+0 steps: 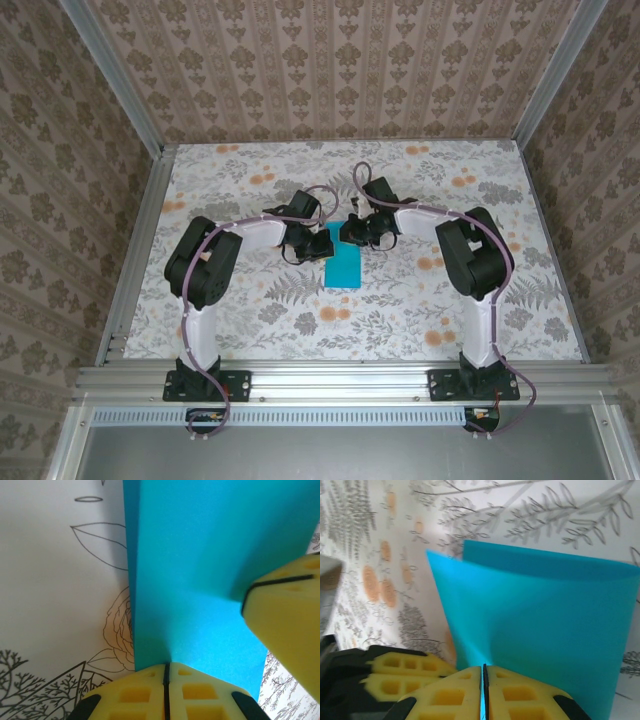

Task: Fold a paper plane with a square sheet of paper (pick it up from the middle)
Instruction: Fold the square sheet of paper in half at the center of the table.

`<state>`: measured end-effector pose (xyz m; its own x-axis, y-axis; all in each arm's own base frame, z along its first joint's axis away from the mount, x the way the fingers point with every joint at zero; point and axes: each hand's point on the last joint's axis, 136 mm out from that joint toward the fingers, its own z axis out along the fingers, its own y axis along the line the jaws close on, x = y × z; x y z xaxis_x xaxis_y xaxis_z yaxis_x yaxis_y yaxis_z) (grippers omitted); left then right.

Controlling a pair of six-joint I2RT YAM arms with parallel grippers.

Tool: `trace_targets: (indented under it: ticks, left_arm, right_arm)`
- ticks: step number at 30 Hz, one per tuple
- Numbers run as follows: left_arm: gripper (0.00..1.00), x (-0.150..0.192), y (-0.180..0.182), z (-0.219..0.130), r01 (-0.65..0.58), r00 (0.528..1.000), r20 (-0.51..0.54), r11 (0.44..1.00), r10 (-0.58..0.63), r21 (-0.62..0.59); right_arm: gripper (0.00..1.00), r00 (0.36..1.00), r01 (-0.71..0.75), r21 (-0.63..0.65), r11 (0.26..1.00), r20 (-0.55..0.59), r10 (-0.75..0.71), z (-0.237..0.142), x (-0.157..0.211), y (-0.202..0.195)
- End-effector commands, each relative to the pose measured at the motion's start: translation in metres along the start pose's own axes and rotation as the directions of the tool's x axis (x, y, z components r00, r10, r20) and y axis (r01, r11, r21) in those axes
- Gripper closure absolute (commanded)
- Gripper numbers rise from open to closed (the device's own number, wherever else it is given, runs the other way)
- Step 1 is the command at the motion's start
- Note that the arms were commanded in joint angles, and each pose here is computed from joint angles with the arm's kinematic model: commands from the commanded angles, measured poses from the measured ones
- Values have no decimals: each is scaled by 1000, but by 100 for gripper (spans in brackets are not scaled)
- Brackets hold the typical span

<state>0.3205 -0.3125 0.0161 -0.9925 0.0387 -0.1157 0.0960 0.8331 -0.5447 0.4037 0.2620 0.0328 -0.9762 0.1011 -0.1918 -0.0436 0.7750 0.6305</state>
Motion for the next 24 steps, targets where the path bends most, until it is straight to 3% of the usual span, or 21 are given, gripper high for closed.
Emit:
trace_targets:
  ticks: [1,11,18,24]
  left_arm:
    - [91,51,74,24,48,986,-145,964,-89,-261]
    - [91,55,79,25,45,983,-157,960,-92,-278]
    - [91,55,77,23,42,984,-157,960,-88,-277]
    - [91,52,74,23,33,985,-156,962,-78,-272]
  right_arm:
    - [88,998,-50,37,998,33,49,1,-12,-17]
    - [88,990,-137,74,988,46,134,12,-3,-54]
    - [87,994,-61,-39,997,87,64,-18,-12,-12]
    - [86,998,-65,-67,996,20,67,-15,17,-6]
